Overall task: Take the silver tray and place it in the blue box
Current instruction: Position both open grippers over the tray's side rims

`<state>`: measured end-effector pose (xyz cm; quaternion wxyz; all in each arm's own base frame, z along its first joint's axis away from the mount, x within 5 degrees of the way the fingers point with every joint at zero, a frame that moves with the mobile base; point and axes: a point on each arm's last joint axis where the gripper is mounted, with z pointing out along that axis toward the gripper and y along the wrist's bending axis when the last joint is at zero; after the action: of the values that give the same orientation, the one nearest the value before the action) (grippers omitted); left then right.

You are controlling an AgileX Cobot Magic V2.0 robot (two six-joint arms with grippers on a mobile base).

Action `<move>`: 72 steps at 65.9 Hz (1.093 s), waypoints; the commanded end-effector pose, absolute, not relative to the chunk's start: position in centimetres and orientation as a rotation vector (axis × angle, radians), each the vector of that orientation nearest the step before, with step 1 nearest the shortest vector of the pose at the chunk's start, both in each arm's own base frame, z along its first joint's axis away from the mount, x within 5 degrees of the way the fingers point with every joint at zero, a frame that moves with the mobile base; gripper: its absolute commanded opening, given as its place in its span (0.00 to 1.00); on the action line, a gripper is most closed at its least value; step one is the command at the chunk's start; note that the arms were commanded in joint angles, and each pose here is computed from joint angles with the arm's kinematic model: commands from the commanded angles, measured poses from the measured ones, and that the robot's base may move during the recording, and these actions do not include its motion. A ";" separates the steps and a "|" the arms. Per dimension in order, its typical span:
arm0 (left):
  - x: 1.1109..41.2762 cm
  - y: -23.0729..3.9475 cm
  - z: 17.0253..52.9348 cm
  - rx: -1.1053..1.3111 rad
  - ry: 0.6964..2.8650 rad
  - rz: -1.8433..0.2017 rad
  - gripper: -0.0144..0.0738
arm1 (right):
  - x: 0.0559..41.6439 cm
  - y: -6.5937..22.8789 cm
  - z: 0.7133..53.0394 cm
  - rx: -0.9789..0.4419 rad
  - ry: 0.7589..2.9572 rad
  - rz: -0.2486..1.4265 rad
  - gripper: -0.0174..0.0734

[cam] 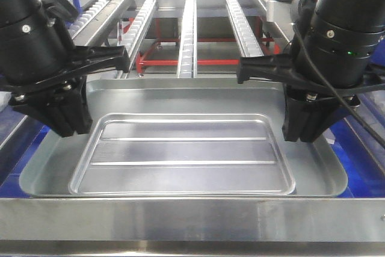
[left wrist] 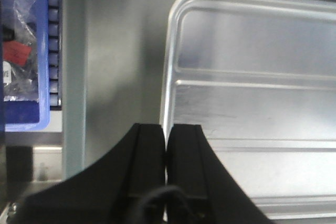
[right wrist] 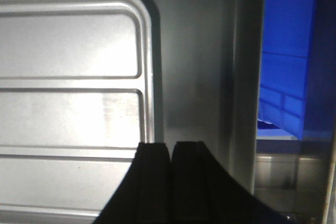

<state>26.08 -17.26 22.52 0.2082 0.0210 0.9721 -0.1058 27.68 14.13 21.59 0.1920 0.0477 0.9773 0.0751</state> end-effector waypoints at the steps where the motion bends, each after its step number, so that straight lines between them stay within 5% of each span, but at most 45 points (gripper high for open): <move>1: 26.5 -17.9 24.2 0.058 2.625 -0.361 0.16 | 28.1 14.4 23.8 0.120 2.646 0.274 0.27; 48: 27.7 -18.7 23.6 0.059 2.667 -0.324 0.16 | 28.1 14.4 23.8 0.118 2.645 0.274 0.27; 60: 27.7 -18.7 23.6 0.058 2.672 -0.320 0.16 | 28.1 14.4 23.8 0.118 2.644 0.275 0.35; 65: 27.7 -18.7 23.6 0.058 2.673 -0.319 0.22 | 28.1 14.4 23.8 0.117 2.642 0.276 0.39; 72: 27.7 -18.6 23.6 0.066 2.671 -0.310 0.43 | 28.1 14.4 23.8 0.117 2.642 0.276 0.44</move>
<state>27.53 -18.21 21.42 0.1860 0.0211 0.9782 -0.0895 27.72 14.17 21.62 0.1948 0.0482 0.9766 0.0773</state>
